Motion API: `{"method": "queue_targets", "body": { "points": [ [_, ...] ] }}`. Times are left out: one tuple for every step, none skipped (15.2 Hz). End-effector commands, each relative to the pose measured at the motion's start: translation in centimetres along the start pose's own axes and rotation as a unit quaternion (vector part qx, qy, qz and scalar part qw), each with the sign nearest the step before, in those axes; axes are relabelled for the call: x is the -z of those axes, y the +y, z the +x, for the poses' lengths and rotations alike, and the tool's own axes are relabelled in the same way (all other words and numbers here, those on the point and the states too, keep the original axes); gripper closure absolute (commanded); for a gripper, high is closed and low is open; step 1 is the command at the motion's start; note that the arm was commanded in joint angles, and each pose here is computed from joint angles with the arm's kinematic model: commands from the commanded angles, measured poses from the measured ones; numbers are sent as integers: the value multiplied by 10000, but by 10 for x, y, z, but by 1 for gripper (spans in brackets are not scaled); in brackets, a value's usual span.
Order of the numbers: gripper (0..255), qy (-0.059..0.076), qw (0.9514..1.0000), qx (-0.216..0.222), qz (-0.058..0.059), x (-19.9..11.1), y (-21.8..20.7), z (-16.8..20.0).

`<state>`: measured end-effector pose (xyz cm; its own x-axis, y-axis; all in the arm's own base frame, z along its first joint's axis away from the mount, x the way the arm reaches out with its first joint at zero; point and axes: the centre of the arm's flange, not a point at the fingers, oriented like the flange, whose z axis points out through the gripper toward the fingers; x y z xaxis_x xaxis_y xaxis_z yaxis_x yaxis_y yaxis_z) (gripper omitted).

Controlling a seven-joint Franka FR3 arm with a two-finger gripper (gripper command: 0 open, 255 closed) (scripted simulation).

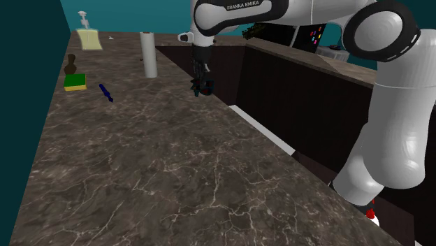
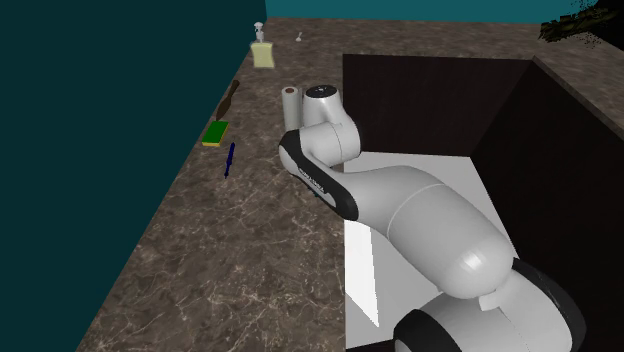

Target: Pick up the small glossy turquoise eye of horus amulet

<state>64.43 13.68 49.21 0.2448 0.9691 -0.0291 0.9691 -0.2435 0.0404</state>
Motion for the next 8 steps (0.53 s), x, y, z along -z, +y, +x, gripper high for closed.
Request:
{"method": "queue_targets", "body": {
  "points": [
    [255,-2,10000,-2,0,0,1,0],
    [255,-2,10000,-2,0,5,1,0],
    [255,-2,10000,-2,0,10,1,0],
    [255,-2,10000,-2,0,16,1,0],
    [255,-2,10000,-2,0,21,2,-1],
    [255,-2,10000,-2,0,26,2,-1],
    [255,-2,10000,-2,0,32,2,-1],
    [255,-2,10000,-2,0,37,2,-1]
  ]
}}
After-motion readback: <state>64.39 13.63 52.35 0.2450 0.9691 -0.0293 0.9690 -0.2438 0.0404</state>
